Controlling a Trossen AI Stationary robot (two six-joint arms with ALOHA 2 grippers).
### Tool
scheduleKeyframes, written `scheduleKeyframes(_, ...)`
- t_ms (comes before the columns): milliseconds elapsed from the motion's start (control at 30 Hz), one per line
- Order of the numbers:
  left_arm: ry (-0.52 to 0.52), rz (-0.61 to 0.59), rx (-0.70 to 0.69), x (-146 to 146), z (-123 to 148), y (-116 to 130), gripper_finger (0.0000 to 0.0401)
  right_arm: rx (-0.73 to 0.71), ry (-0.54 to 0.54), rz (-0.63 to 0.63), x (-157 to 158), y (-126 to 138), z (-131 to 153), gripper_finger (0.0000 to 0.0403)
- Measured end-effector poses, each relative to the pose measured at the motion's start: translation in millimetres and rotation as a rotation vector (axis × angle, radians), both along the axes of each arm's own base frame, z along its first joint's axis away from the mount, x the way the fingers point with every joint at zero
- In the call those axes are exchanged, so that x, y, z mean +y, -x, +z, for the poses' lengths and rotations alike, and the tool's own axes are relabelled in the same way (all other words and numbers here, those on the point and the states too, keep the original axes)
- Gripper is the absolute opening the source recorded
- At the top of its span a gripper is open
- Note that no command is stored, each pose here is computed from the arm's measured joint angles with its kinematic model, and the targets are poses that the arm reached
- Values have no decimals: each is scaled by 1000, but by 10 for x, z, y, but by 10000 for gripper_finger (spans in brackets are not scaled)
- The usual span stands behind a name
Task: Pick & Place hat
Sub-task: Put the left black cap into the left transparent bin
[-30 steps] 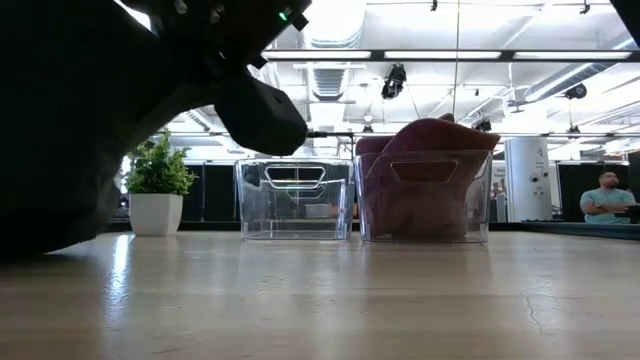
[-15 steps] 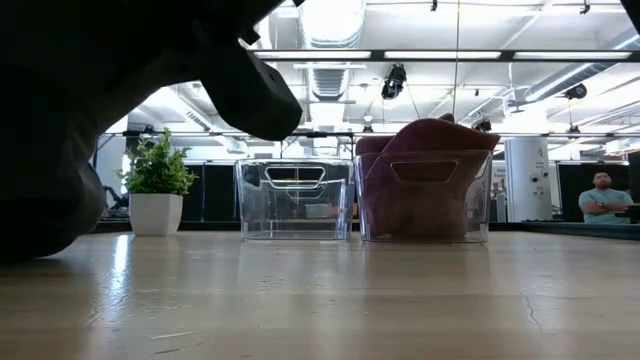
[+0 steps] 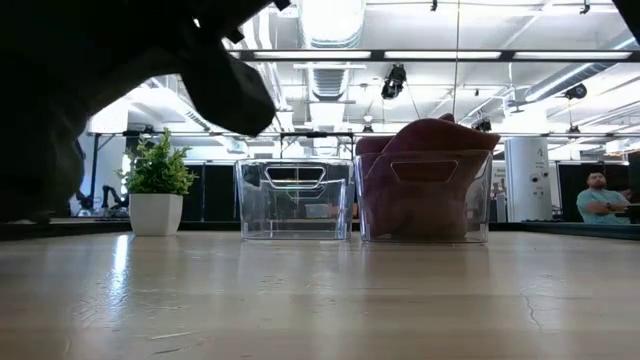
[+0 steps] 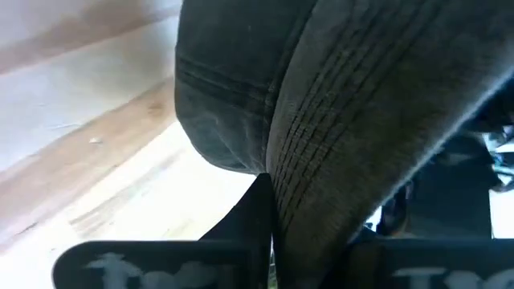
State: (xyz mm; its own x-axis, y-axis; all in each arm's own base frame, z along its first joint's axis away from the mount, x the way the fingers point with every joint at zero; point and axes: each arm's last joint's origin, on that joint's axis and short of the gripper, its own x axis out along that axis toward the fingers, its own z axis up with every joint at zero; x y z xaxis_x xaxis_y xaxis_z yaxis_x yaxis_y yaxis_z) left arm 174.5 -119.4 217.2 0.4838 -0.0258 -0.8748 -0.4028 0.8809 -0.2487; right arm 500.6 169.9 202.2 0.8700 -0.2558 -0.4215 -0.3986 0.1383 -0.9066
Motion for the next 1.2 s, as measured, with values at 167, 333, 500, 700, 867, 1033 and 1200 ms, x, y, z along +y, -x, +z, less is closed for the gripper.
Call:
scheduleKeyframes(167,-90,15,77,68,23,73,211,15,-14,-43,-216,-84,-106,13)
scheduleKeyframes(333,-92,29,38,55,27,42,211,50,12,-57,-364,-162,-300,13)
scheduleKeyframes(500,-99,71,10,71,21,16,211,77,8,-84,-398,-185,-460,13)
scheduleKeyframes(700,31,109,-31,26,130,-4,211,86,49,-67,-383,-182,-459,13)
scheduleKeyframes(867,42,99,20,66,286,70,211,87,57,-73,-366,-175,-460,13)
scheduleKeyframes(1033,-35,121,162,180,352,242,211,100,74,-85,-362,-164,-479,13)
scheduleKeyframes(1200,-53,129,200,264,429,364,211,99,101,-101,-367,-162,-473,13)
